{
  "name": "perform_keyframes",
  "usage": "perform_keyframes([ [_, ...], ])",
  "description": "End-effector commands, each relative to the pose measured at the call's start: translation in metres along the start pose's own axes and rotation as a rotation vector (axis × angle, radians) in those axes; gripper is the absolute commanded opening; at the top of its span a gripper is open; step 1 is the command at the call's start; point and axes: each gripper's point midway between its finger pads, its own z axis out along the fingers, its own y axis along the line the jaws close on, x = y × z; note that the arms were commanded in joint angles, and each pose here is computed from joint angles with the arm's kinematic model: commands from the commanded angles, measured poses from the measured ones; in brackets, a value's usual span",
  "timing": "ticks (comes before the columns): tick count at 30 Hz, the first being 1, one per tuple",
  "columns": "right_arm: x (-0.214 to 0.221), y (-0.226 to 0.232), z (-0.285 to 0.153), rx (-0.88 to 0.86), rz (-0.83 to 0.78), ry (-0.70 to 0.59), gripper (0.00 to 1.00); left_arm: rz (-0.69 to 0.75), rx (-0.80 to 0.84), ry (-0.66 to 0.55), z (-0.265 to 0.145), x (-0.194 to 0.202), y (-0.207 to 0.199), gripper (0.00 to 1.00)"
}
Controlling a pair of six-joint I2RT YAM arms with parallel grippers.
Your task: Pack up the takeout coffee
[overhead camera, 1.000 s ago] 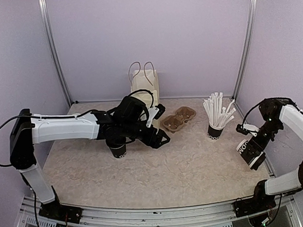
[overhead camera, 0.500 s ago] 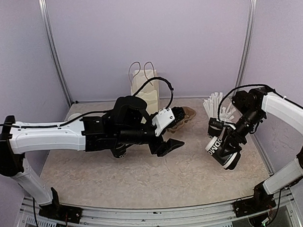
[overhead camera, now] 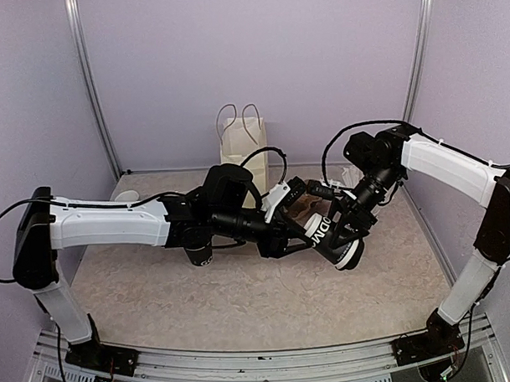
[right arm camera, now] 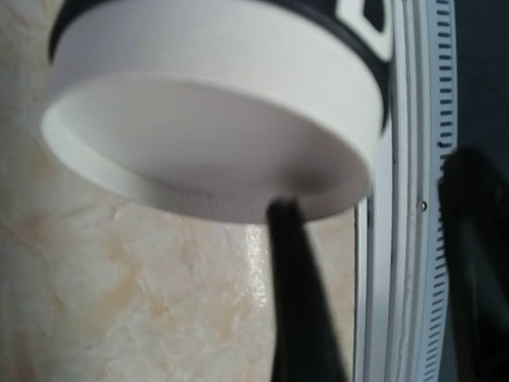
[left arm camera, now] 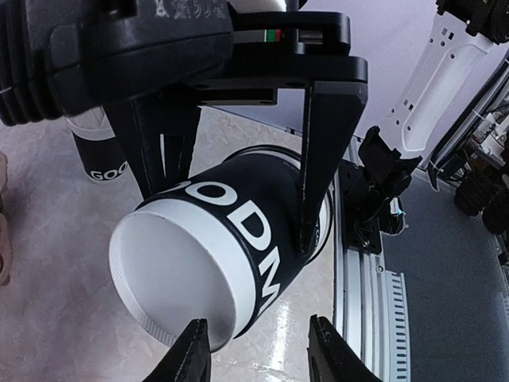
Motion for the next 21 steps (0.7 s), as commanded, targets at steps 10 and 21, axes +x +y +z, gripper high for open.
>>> perform_keyframes([
  [10,-0.029,0.010,-0.003,-0.006,-0.086,-0.049,0.70,-0.086,0.110,-0.054,-0.003,-0.008,-0.007,0.24],
  [21,-0.044,0.006,-0.011,0.036,-0.112,-0.058,0.77,-0.062,0.111,-0.049,-0.004,-0.011,-0.003,0.00],
])
